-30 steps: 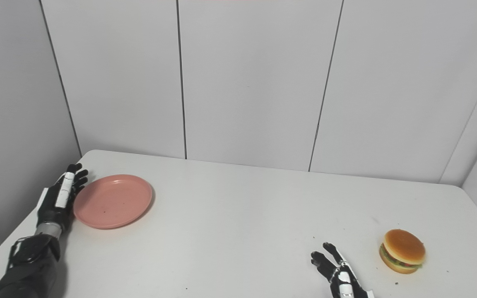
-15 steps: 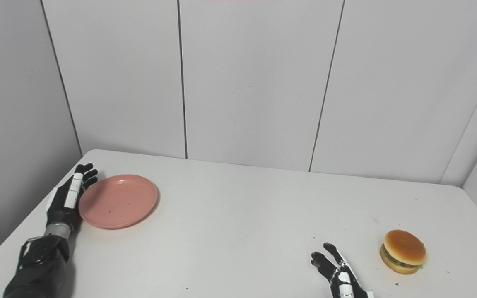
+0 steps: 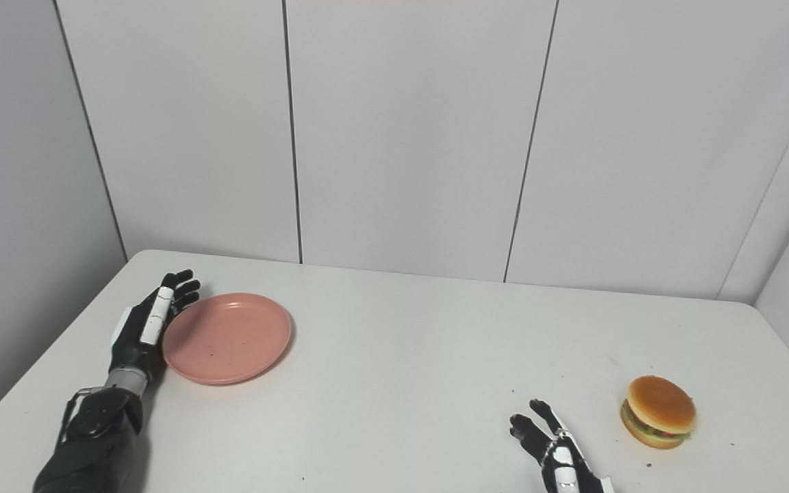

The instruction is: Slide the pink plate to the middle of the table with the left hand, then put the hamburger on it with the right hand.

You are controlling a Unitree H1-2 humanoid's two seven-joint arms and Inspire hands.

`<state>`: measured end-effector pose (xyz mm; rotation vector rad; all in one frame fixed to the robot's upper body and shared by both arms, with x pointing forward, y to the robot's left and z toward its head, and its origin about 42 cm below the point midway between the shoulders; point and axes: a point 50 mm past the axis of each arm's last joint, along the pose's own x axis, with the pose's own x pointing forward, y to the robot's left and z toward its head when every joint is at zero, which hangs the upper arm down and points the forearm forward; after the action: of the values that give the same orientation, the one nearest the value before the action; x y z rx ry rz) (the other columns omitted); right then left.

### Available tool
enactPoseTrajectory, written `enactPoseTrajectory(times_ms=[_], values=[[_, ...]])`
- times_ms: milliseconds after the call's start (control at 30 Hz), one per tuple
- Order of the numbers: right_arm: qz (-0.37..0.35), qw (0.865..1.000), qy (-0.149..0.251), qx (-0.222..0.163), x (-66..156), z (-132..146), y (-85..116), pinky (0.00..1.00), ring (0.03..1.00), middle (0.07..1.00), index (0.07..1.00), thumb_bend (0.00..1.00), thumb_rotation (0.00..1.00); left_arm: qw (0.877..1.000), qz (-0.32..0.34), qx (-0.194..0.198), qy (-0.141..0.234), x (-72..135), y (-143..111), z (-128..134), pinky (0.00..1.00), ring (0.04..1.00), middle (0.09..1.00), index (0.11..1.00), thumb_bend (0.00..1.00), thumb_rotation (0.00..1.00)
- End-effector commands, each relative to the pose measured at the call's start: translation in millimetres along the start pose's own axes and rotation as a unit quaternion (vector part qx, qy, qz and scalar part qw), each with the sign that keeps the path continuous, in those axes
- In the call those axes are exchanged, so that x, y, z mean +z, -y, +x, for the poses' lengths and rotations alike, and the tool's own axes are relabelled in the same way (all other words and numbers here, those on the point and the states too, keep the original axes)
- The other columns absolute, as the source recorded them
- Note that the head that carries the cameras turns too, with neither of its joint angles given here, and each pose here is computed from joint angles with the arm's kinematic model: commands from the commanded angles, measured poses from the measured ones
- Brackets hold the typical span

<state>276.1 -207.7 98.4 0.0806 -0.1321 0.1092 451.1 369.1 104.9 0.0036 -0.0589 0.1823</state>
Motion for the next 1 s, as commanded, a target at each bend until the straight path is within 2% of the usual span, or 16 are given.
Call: enactPoseTrajectory(times_ms=[0,267,367,533,700,800,967], values=[[0.01,0.996,-0.087,-0.007,-31,-10,-1,0.88,0.802,0.784,0.86,0.8,1.0,1.0,0.001,-0.014,0.026,15,17,12,0.84,0.845,0.815,0.762,0.89,0.85],[0.011,0.996,-0.088,-0.007,-30,-10,-3,0.88,0.802,0.782,0.856,0.8,1.0,0.999,-0.001,-0.036,0.009,4,31,8,0.81,0.813,0.805,0.762,0.91,0.83],[0.011,0.996,-0.089,-0.007,-30,-10,-5,0.87,0.797,0.779,0.856,0.8,0.99,0.999,-0.004,-0.046,0.004,1,36,6,0.86,0.856,0.824,0.766,0.91,0.83],[0.007,0.996,-0.087,-0.004,-30,-9,-5,0.86,0.792,0.774,0.859,0.8,1.0,0.997,0.001,-0.071,0.002,-5,54,1,0.85,0.841,0.815,0.754,0.97,0.83],[0.01,0.996,-0.087,-0.003,-29,-9,-8,0.86,0.789,0.774,0.86,0.79,0.99,0.996,0.003,-0.091,0.0,-10,70,-5,0.81,0.834,0.809,0.755,0.93,0.85],[0.011,0.996,-0.088,-0.004,-28,-10,-10,0.87,0.791,0.777,0.859,0.79,0.98,0.994,-0.003,-0.105,-0.004,-14,81,-8,0.87,0.858,0.827,0.772,0.9,0.86],[0.004,0.996,-0.086,-0.001,-26,-10,-12,0.85,0.79,0.778,0.857,0.79,0.98,0.994,0.002,-0.111,-0.005,-16,93,-11,0.83,0.837,0.815,0.757,0.89,0.85]])
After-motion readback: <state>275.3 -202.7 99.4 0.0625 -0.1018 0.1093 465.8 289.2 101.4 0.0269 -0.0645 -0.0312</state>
